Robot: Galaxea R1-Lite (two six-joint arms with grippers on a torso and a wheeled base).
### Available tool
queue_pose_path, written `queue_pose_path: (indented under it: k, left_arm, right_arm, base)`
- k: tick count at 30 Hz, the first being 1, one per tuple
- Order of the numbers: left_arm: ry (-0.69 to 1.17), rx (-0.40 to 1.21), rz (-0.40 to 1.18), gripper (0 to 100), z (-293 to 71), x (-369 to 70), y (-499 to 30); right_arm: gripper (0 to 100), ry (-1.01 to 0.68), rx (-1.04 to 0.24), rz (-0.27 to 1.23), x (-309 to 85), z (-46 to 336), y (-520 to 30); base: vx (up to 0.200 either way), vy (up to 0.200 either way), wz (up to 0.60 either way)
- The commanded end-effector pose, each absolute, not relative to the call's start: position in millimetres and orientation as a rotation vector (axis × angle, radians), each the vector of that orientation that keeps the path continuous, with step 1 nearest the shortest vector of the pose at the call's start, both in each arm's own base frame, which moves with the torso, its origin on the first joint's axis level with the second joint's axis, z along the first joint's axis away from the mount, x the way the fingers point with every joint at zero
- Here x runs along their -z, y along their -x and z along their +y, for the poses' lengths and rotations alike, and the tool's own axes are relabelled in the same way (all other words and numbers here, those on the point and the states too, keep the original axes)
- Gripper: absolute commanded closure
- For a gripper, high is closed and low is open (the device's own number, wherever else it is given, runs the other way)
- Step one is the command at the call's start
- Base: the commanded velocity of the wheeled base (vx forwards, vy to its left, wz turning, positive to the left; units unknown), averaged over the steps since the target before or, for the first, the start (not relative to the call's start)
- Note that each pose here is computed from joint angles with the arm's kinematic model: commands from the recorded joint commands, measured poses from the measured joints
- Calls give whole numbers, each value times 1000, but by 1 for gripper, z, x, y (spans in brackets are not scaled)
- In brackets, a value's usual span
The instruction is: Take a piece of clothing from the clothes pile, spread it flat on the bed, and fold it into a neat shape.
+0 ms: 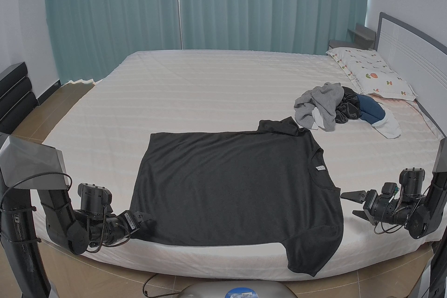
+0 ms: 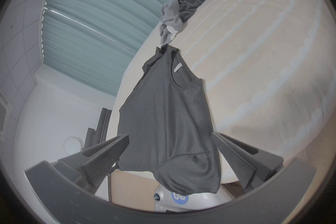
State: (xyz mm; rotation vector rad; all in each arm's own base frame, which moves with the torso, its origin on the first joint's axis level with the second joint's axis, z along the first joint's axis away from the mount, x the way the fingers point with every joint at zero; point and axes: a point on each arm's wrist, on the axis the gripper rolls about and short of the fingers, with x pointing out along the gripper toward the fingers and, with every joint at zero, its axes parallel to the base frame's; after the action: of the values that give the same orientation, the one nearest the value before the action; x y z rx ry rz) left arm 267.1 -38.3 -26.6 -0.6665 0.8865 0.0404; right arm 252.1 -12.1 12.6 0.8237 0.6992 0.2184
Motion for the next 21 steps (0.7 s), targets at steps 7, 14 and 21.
queue_pose_path:
  k: [7,14,21]
  left_arm:
    - [665,-68,885,0,-36,28,-267]
    - [661,-58,883,0,-39,28,-269]
    - [674,-70,876,100,-36,27,-269]
  right_arm:
    - [0,-828,-209,722,-6,-12,-248]
    - [0,-830,-208,722,-5,-12,-249]
    - [0,-830,-208,723,-5,-12,-249]
  base:
    - [0,0,0]
    - [0,0,0]
    - [0,0,0]
